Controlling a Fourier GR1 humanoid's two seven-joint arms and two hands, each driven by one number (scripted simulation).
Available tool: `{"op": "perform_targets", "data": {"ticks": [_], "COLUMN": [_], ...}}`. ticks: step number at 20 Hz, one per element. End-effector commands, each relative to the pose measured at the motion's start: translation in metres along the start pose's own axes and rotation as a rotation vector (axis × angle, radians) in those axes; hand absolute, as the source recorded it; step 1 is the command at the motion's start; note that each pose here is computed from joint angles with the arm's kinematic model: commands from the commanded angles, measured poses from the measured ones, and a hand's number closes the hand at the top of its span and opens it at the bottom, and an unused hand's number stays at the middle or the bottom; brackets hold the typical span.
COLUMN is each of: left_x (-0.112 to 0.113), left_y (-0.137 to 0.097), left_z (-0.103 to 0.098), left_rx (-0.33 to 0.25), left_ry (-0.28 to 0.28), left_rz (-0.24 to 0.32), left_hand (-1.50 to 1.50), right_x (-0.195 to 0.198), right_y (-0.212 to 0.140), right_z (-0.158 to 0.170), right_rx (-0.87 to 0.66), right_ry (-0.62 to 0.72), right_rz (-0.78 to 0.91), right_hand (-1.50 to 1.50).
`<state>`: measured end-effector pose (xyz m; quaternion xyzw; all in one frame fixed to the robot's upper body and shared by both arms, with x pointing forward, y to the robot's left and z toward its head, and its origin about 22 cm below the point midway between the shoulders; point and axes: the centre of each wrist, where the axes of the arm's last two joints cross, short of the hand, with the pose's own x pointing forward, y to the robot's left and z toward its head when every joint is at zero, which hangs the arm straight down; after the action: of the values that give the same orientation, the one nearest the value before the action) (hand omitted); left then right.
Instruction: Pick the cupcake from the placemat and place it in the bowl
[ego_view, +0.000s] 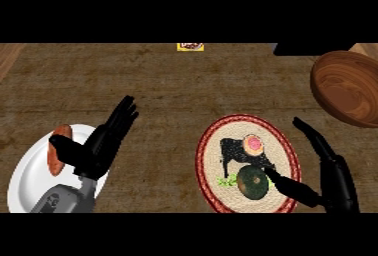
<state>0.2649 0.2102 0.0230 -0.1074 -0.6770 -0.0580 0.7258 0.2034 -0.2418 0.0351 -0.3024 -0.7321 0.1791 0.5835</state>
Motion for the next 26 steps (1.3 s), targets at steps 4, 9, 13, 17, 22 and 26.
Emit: {"op": "perform_targets", "data": {"ticks": [4, 9, 13, 17, 22, 26], "left_x": [0.002, -0.004, 0.006, 0.012, 0.012, 0.009], "left_y": [-0.004, -0.025, -0.005, -0.010, 0.000, -0.006], "left_z": [-0.003, -0.001, -0.003, -0.004, -0.007, -0.001], "left_rx": [-0.003, -0.039, -0.033, -0.056, -0.038, -0.033], "left_ry": [0.011, 0.020, 0.011, 0.022, 0.013, 0.001], "left_rz": [0.009, 0.016, 0.004, 0.036, 0.017, 0.009], "left_hand": [0.00, 0.00, 0.00, 0.00, 0.00, 0.00], "right_x": [0.015, 0.066, 0.111, 0.134, 0.129, 0.110], "right_y": [-0.027, -0.015, -0.005, 0.017, 0.043, 0.041], "right_z": [-0.007, -0.010, -0.028, -0.051, -0.067, -0.080], "right_rx": [0.061, 0.164, 0.261, 0.322, 0.336, 0.390], "right_ry": [0.165, 0.348, 0.469, 0.567, 0.675, 0.730], "right_rz": [0.433, 0.525, 0.551, 0.556, 0.594, 0.626], "right_hand": [-1.50, -1.50, -1.50, -1.50, -1.50, -1.50]}}
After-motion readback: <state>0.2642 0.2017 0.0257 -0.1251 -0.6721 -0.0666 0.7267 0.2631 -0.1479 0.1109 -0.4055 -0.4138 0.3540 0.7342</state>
